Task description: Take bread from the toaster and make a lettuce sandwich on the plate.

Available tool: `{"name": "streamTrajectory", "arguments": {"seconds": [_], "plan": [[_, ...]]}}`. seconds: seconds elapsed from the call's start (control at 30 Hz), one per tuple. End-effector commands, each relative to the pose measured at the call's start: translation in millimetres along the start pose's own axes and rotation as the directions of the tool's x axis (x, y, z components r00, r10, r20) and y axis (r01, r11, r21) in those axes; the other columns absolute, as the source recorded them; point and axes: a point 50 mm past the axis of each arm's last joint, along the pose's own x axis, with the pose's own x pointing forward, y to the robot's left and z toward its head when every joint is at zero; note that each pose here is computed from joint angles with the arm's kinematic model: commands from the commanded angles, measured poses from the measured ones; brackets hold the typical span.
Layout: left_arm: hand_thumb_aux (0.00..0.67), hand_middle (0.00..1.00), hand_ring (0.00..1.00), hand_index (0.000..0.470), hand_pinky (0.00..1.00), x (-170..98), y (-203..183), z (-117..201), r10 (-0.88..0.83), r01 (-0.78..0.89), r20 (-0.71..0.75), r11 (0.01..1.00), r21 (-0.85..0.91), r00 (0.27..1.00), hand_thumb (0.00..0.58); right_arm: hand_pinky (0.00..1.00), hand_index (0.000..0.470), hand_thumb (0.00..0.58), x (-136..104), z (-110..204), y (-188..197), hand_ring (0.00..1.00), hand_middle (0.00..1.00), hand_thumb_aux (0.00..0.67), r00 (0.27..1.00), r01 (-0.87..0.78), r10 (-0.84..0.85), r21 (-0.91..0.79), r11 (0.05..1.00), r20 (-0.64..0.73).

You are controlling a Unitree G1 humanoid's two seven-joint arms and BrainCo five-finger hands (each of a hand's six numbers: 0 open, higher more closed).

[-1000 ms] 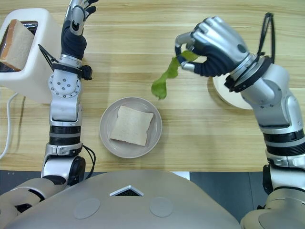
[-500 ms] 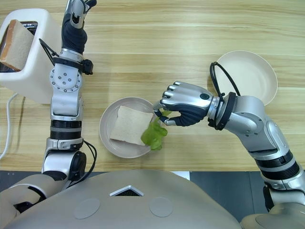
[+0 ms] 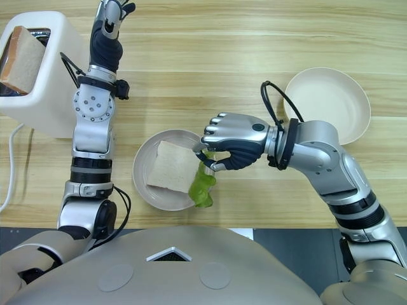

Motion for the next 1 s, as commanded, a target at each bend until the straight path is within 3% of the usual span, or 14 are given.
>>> {"name": "streamTrajectory", "arguments": {"seconds": [0.03,0.33,0.73,1.0], "plan": [[0.000,0.10,0.10,0.000,0.10,3,-5,4,-0.015,0.015,0.013,1.000,-0.003,1.000,0.000,1.00,0.470,0.580,7,-8,5,1.00,1.00,0.670,0.999,-0.054,0.054,0.020,0.998,0.006],[0.000,0.10,0.10,0.000,0.10,3,-8,7,-0.023,0.023,0.015,1.000,-0.008,1.000,0.000,1.00,0.470,0.580,22,-17,12,1.00,1.00,0.670,0.993,-0.114,0.111,0.066,0.991,0.049],[0.000,0.10,0.10,0.000,0.10,3,-11,5,-0.031,0.031,0.008,0.999,-0.006,0.999,0.000,1.00,0.470,0.580,-2,-2,-19,1.00,1.00,0.670,0.997,0.032,-0.034,0.029,0.999,0.068],[0.000,0.10,0.10,0.000,0.10,3,-9,5,-0.024,0.024,0.008,1.000,0.001,1.000,0.000,1.00,0.470,0.580,-2,-10,-3,1.00,1.00,0.670,0.998,-0.060,0.057,0.081,0.995,0.041]]}}
